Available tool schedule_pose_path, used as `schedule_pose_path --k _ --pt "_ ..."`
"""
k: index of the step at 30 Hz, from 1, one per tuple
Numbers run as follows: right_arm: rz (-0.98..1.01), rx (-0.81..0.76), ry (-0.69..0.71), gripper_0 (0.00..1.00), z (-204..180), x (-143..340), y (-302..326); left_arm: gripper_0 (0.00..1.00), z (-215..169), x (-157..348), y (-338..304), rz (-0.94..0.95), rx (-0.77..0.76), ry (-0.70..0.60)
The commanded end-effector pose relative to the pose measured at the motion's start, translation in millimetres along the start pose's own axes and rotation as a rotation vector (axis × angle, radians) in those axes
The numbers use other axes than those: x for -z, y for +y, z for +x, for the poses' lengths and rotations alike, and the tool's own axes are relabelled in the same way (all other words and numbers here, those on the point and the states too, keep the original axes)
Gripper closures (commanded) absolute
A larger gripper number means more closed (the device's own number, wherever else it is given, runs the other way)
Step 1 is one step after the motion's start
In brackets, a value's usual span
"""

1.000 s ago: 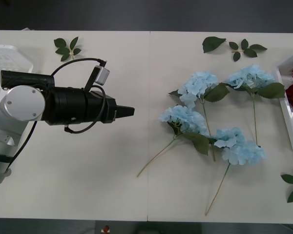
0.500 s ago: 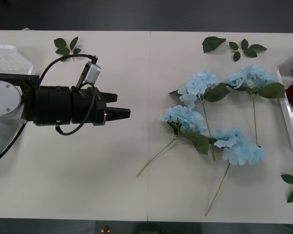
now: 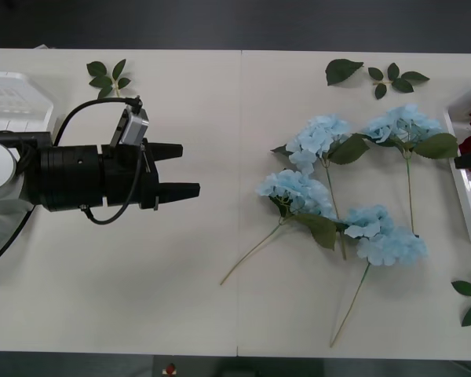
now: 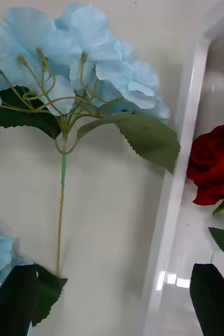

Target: Put the red flowers into the right box and the blue flowers into the left box

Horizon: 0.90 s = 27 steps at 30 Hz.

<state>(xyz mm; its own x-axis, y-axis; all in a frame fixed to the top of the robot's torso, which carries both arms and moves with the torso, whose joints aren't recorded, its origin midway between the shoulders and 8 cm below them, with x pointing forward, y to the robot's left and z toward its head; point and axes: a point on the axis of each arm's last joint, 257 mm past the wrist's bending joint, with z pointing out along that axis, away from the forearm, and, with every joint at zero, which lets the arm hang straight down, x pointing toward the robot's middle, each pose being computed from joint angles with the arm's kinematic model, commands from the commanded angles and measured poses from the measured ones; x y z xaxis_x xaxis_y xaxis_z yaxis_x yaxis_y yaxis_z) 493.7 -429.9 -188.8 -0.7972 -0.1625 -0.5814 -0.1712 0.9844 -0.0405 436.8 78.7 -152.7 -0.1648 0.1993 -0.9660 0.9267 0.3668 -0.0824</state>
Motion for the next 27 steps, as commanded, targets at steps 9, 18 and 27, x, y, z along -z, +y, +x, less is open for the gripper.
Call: schedule_pose_path --k 9,18,27 --pt "0.125 0.048 0.051 0.16 -15 -52 36 0.00 -12 -13 -18 0.043 0.061 -0.057" --pt "0.168 0.046 0.062 0.16 -5 -86 40 0.00 -22 -16 -27 0.078 0.081 -0.084" --pt "0.181 0.014 0.038 0.16 -3 -117 40 0.00 -22 -4 -29 0.098 0.091 -0.063"
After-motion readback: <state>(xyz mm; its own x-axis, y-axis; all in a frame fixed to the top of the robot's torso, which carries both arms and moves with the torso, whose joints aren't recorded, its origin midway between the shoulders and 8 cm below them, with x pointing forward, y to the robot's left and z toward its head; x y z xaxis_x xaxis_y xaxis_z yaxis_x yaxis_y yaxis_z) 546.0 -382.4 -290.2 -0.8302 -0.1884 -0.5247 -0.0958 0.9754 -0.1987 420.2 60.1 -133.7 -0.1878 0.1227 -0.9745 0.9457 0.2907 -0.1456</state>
